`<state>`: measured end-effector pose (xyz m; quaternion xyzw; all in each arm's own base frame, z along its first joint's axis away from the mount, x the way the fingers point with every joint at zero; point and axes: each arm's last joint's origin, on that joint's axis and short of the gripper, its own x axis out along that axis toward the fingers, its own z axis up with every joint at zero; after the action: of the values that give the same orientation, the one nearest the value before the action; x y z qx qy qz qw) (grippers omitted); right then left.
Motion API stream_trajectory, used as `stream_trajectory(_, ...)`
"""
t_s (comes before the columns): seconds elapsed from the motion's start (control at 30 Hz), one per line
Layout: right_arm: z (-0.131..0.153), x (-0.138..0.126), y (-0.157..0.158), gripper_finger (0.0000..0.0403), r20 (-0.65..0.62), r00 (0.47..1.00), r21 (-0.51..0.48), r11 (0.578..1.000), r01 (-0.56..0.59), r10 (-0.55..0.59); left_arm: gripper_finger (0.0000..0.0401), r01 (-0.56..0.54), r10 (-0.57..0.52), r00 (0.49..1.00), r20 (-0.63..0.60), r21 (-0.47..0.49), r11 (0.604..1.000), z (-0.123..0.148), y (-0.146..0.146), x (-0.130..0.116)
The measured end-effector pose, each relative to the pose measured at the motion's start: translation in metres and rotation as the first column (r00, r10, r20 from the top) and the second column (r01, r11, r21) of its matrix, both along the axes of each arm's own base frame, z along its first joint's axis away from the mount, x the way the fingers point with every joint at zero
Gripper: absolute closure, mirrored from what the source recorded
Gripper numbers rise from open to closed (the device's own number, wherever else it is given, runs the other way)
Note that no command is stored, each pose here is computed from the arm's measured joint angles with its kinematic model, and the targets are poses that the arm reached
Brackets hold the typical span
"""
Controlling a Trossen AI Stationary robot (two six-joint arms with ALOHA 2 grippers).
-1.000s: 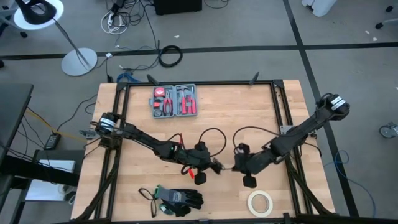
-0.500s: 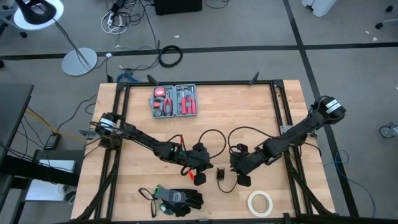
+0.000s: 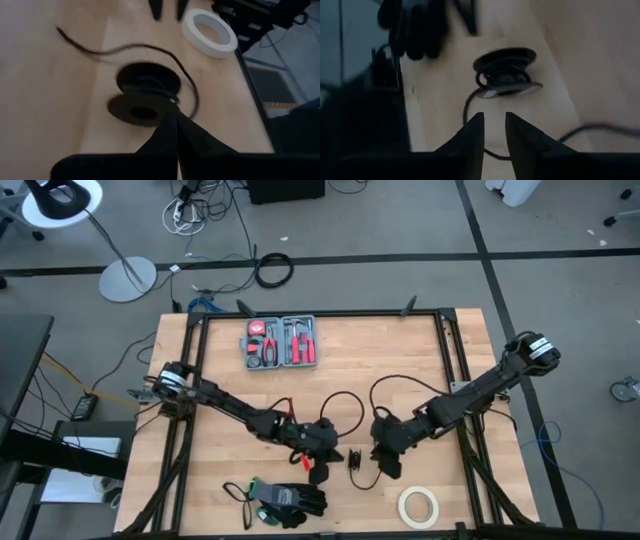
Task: Coil cords
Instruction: Coil the black wire cable into the black spool
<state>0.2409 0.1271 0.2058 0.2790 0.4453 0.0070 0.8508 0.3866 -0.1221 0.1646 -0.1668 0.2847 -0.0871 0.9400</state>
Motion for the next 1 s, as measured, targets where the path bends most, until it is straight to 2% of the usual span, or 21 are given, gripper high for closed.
stream_trajectory(0.07,0.001,0.002,-0.003,0.0325,-0.027,0.997,0.079,0.994,0.07,-0.068,0.0401,0.006,-0.007,1.0,-0.016,-0.047,0.999,0.0,-0.001,-0.001)
stream_trajectory(0.17,0.003,0.006,-0.004,0.0325,-0.026,0.989,0.145,0.979,0.146,-0.144,0.0401,0.017,-0.02,0.999,-0.043,-0.085,0.996,0.006,-0.003,0.002)
stream_trajectory(0.37,0.001,0.009,-0.005,0.0323,-0.068,0.969,0.209,0.947,0.246,-0.237,0.0401,-0.012,0.011,0.995,-0.099,-0.008,1.0,0.018,-0.004,0.008)
stream_trajectory(0.53,-0.008,0.012,-0.002,0.0305,-0.117,0.966,0.233,0.939,0.252,-0.23,0.0383,-0.031,0.029,0.986,-0.165,-0.009,0.999,0.015,-0.003,0.004)
stream_trajectory(0.63,-0.011,0.013,-0.002,0.0285,-0.129,0.965,0.219,0.943,0.252,-0.228,0.0363,-0.101,0.075,0.962,-0.262,-0.089,0.991,0.01,-0.003,0.0)
stream_trajectory(0.7,-0.012,0.013,-0.001,0.0271,-0.109,0.976,0.191,0.959,0.209,-0.19,0.0352,-0.139,0.074,0.939,-0.335,-0.175,0.975,0.008,-0.002,-0.002)
stream_trajectory(0.8,-0.013,0.012,0.004,0.0252,-0.08,0.987,0.148,0.977,0.151,-0.14,0.0343,-0.111,0.024,0.933,-0.358,-0.226,0.968,0.009,-0.002,-0.002)
stream_trajectory(0.87,-0.013,0.01,0.007,0.0243,-0.043,0.995,0.099,0.991,0.091,-0.087,0.0341,-0.031,-0.027,0.946,-0.322,-0.174,0.984,0.014,-0.005,0.0)
stream_trajectory(0.93,-0.012,0.009,0.01,0.0239,0.002,1.0,0.03,1.0,-0.006,0.006,0.0341,0.082,-0.099,0.953,-0.286,-0.071,0.994,0.022,-0.012,0.001)
stream_trajectory(1.0,-0.011,0.006,0.012,0.0238,0.034,0.992,-0.059,0.991,-0.116,0.118,0.0341,0.213,-0.19,0.947,-0.26,0.063,0.975,0.031,-0.02,0.001)
